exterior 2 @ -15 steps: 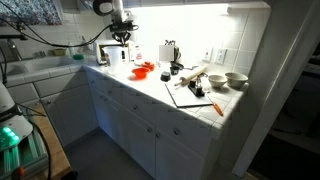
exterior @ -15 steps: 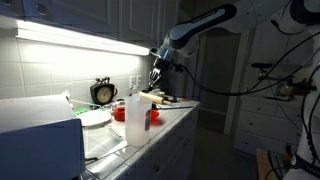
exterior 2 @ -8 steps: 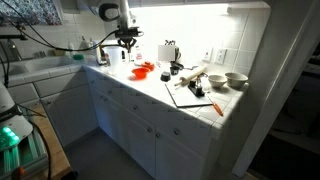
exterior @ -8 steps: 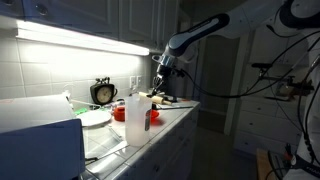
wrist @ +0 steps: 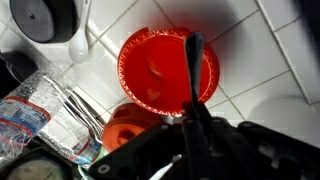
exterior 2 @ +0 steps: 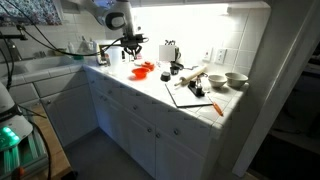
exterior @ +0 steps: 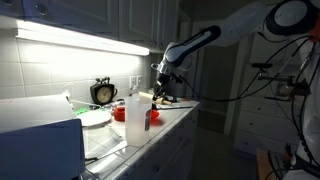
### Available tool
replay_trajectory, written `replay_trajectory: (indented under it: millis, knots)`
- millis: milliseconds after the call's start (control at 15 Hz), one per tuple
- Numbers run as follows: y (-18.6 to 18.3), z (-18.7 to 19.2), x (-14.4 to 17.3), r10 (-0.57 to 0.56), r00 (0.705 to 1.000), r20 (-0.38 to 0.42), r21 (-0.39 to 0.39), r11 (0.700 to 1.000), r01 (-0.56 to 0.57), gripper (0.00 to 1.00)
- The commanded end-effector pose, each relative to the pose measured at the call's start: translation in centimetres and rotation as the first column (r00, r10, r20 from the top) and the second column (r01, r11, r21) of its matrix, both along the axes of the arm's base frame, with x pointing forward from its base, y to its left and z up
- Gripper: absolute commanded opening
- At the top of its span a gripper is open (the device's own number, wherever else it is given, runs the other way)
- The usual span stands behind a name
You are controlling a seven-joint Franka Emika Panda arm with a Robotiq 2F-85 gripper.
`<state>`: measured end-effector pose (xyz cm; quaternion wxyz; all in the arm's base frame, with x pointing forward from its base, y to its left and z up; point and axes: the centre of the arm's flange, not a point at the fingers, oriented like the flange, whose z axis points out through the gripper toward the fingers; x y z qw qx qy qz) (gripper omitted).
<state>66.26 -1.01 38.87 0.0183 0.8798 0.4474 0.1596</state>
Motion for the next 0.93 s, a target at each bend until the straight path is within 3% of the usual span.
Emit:
replay_trajectory:
  millis: [0,867]
  knots:
    - [-0.7,-1.6,2.2,-0.047,0.999,0.012,-0.039,0.998,0.047,0.02]
    - [-1.6,-7.9,4.4,-0.142,0.987,0.079,-0.075,0.986,0.148,0.02]
